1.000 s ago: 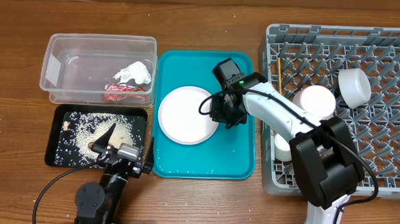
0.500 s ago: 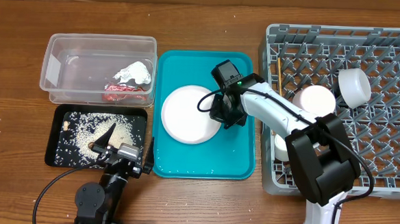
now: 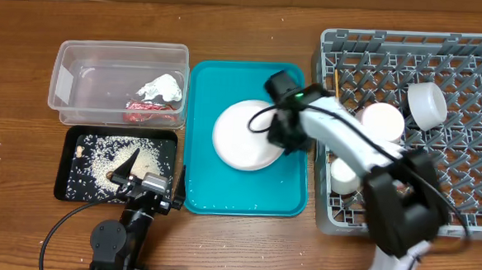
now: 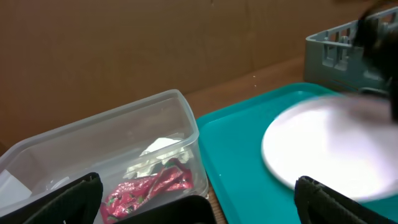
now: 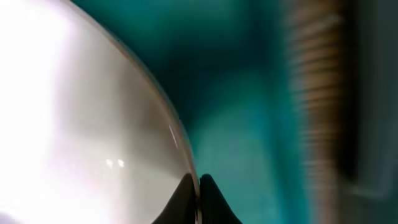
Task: Sort waste into correct bins and load items into the dishwasher
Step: 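Lift the white plate and stand it upright in the dish rack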
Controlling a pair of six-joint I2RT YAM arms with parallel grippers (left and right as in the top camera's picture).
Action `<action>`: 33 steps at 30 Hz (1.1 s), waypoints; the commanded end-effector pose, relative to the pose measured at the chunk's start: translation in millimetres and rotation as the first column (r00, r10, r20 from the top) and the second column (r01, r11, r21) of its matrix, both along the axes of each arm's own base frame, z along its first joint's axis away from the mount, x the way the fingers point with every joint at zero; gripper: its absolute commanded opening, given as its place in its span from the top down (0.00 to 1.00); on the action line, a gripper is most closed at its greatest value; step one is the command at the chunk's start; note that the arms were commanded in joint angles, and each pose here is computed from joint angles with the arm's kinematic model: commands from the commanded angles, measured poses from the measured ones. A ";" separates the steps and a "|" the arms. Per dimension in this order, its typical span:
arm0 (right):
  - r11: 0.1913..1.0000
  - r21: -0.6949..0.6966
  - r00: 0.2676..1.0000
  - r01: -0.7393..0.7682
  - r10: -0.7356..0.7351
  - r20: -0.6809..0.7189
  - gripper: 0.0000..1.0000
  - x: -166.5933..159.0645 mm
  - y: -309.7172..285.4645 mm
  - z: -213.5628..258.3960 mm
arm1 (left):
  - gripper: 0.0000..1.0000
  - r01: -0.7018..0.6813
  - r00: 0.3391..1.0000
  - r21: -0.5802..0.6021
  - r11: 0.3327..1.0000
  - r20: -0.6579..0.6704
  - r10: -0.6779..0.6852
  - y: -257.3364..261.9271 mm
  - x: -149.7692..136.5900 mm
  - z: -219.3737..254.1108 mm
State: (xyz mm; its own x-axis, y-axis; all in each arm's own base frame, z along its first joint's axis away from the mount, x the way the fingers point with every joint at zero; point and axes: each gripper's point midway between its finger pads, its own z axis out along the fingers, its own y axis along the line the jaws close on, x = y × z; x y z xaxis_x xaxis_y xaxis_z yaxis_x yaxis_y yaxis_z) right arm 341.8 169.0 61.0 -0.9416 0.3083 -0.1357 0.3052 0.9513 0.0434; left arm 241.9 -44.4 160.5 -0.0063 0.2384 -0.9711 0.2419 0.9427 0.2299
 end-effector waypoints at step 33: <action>0.260 -0.787 0.821 0.560 -0.300 0.485 0.96 -27.5 -376.8 213.3 | 0.00 -0.008 1.000 0.014 1.000 0.010 0.008 2.0 0.1 0.2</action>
